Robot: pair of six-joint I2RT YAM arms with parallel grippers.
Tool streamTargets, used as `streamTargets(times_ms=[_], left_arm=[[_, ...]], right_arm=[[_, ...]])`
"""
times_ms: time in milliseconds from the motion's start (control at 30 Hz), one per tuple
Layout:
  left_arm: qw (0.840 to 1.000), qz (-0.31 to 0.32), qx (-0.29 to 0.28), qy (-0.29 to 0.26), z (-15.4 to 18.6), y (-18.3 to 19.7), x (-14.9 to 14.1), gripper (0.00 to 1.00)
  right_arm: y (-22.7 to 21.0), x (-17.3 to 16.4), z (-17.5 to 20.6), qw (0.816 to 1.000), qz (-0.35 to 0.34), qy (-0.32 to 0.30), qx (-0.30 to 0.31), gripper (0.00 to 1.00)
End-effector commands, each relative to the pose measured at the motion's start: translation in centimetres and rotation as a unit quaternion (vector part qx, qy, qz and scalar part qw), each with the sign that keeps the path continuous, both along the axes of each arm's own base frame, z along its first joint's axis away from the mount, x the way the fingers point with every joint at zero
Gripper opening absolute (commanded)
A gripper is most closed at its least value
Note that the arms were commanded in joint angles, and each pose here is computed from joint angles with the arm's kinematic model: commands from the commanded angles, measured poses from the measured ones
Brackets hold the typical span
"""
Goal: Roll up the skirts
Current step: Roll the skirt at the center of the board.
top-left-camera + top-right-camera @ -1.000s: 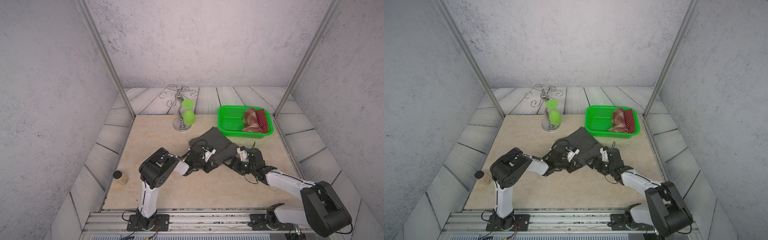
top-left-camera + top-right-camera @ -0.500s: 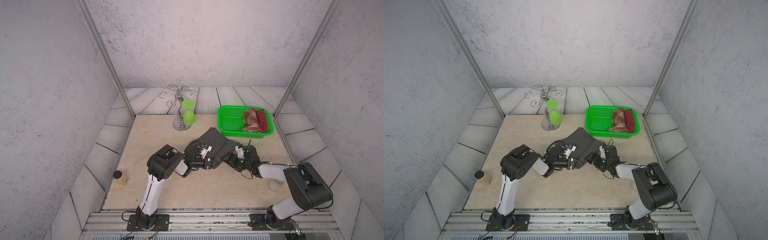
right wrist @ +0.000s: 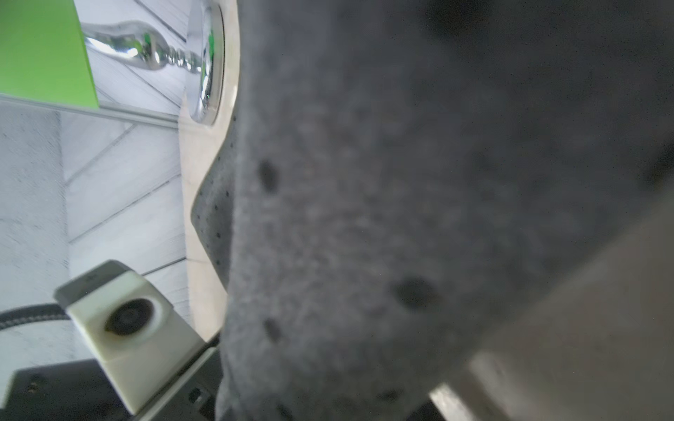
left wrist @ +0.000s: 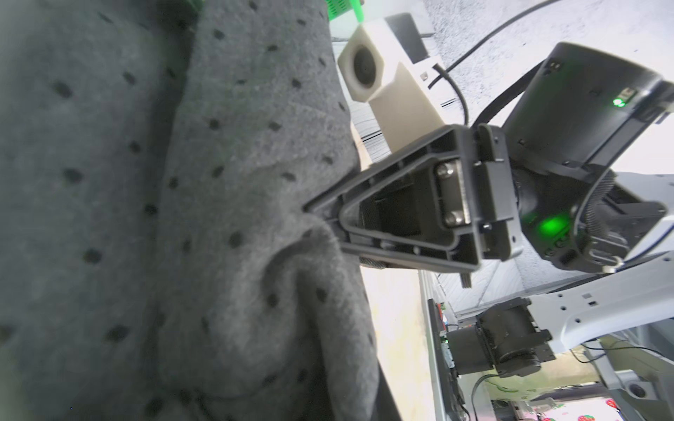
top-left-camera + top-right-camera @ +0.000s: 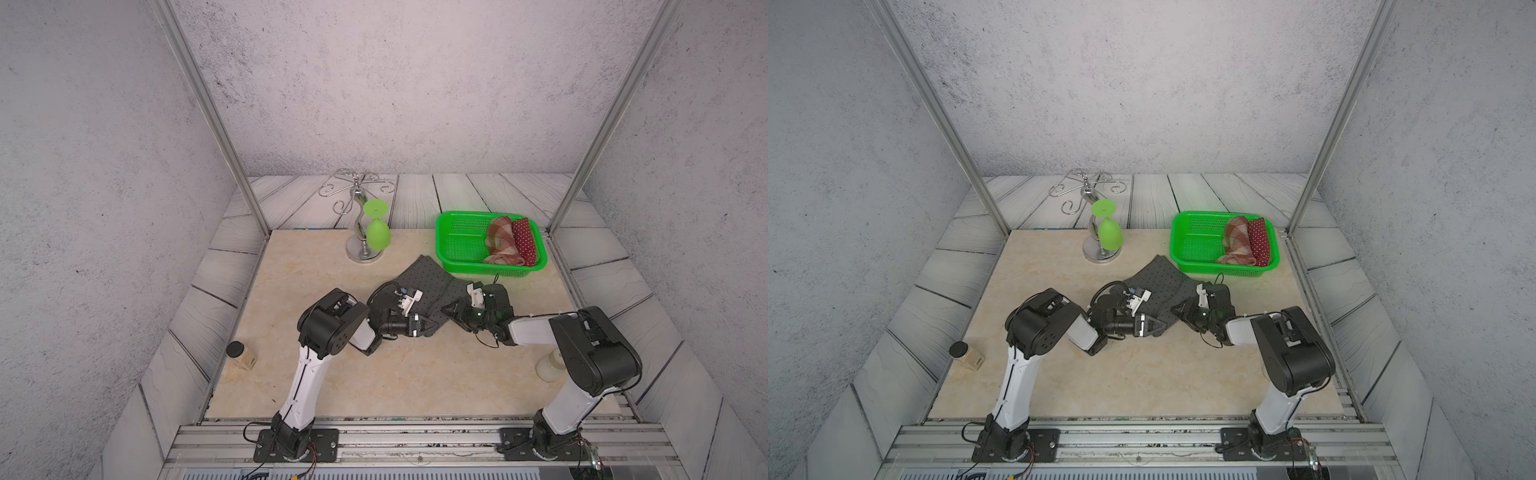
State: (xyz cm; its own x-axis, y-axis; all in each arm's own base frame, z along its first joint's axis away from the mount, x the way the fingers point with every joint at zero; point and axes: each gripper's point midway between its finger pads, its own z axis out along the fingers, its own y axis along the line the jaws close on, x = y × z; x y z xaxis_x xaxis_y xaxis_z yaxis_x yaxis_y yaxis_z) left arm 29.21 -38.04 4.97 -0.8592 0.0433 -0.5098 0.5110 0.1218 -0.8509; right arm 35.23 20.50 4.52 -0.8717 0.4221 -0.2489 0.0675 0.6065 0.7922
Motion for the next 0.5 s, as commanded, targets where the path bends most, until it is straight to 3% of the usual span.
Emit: streamTargets(times_ms=[0, 67, 100, 133, 167, 200, 267, 333, 467], left_arm=[[0.989, -0.006, 0.070, 0.130, -7.3, 1.4, -3.0, 0.00], [0.992, 0.003, 0.059, 0.111, -5.8, 1.3, -2.6, 0.00], [0.994, 0.010, 0.057, 0.093, -4.7, 1.4, -2.3, 0.15], [0.996, 0.015, 0.061, 0.068, -3.6, 1.6, -2.1, 0.37], [0.996, 0.020, 0.073, 0.045, -2.8, 1.8, -2.0, 0.49], [0.995, 0.027, 0.097, 0.016, -2.1, 2.2, -1.9, 0.56], [0.986, 0.040, 0.153, -0.052, -0.5, 3.0, -1.6, 0.62], [0.963, 0.055, 0.216, -0.151, 0.9, 3.8, -1.7, 0.65], [0.871, 0.068, 0.322, -0.366, 3.6, 3.9, -2.8, 0.67]], right_arm=[[-1.1, 0.8, -1.2, 0.999, -0.029, 0.004, -0.017, 0.32], [-1.4, 0.4, -1.2, 0.999, -0.031, 0.004, -0.026, 0.24], [-1.5, 0.3, -1.3, 0.999, -0.030, 0.007, -0.033, 0.22], [-1.7, 0.1, -1.3, 0.999, -0.030, 0.008, -0.038, 0.15], [-1.7, 0.0, -1.4, 0.999, -0.029, 0.011, -0.041, 0.12], [-1.7, -0.1, -1.3, 0.999, -0.027, 0.011, -0.042, 0.11], [-1.8, -0.6, -1.3, 0.998, -0.022, 0.015, -0.049, 0.11], [-2.0, -1.0, -1.4, 0.998, -0.017, 0.017, -0.059, 0.11], [-1.7, -2.1, -0.8, 0.997, 0.001, 0.006, -0.082, 0.11]])
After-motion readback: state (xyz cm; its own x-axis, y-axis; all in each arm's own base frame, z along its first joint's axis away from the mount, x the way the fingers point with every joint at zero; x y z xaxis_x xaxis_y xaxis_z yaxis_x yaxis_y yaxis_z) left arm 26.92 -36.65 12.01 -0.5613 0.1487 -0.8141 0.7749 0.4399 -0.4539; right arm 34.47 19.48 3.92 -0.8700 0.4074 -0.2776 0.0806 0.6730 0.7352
